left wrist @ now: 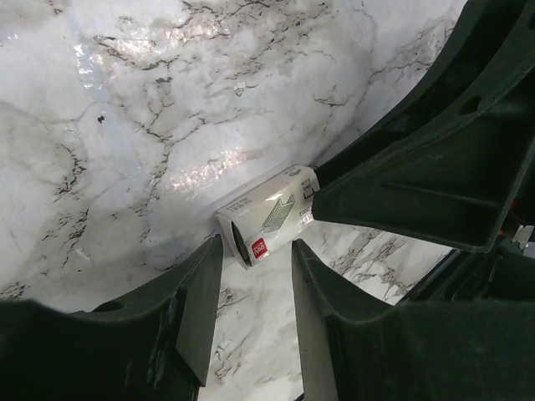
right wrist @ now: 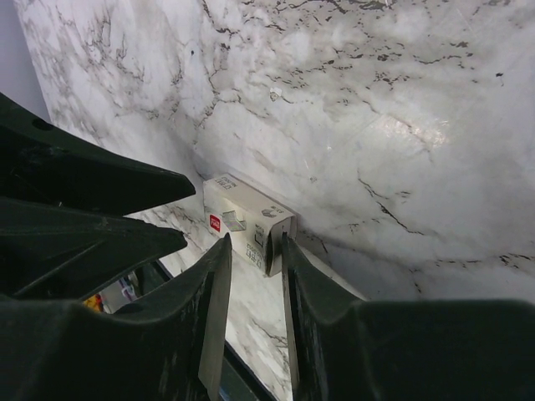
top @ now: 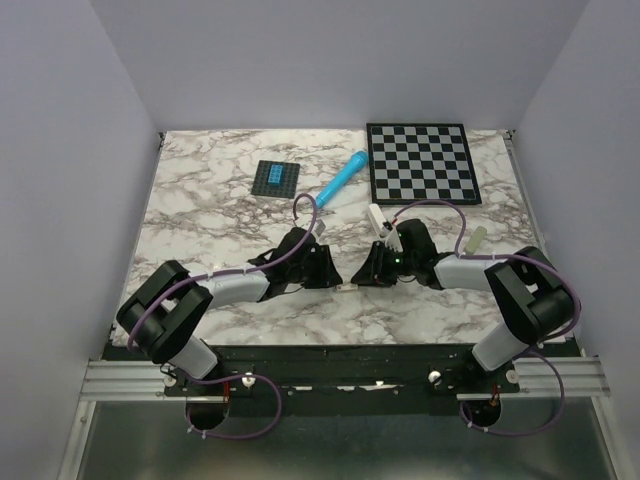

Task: Load the staples into the stapler

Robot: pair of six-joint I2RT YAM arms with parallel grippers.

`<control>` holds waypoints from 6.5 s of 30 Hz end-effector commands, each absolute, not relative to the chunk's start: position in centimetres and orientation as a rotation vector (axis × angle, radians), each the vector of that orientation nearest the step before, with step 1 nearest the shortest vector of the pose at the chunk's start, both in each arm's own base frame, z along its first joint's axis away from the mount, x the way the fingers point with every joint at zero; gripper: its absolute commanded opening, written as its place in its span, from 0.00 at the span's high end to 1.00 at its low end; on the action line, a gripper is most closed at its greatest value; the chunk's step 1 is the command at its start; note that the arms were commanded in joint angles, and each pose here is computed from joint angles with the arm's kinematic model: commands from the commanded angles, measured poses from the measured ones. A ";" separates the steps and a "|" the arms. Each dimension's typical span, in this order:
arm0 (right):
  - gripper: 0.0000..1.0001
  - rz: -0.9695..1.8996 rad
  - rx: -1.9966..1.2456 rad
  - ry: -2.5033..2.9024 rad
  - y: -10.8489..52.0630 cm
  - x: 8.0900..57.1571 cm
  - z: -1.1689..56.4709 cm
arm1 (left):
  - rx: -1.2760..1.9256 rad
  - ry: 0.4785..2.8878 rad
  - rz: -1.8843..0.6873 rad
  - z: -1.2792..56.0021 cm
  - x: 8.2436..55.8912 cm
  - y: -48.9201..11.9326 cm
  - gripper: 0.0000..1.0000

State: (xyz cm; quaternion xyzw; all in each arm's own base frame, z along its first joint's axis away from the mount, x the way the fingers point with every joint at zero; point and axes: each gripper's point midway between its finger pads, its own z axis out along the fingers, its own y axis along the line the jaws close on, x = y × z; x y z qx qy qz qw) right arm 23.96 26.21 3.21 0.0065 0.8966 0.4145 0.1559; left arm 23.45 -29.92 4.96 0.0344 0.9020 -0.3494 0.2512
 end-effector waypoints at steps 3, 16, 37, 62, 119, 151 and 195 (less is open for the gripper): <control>0.66 1.223 0.002 2.571 26.7 23.5 2.8 | 0.140 2.480 -0.983 4.8 23.0 -30.6 0.54; 0.78 1.247 -0.004 2.564 27.0 23.4 2.8 | 0.142 2.487 -0.976 4.8 23.1 -30.6 0.56; 0.98 1.271 -0.020 2.570 27.4 23.3 2.6 | 0.130 2.497 -0.940 4.5 23.2 -30.2 0.55; 0.99 1.211 -0.037 2.561 27.1 23.5 2.9 | 0.126 2.521 -0.753 4.0 24.1 -28.0 0.75; 0.99 1.184 -0.058 2.563 27.5 23.4 3.3 | 0.255 2.613 -0.652 3.0 23.1 -27.8 1.00; 0.96 1.156 -0.054 2.577 27.1 23.2 3.2 | 0.247 2.581 -0.368 3.8 24.5 -24.0 1.00; 0.56 0.815 -0.071 2.602 22.6 24.4 5.1 | 0.154 2.464 -0.379 7.1 25.2 -22.8 0.49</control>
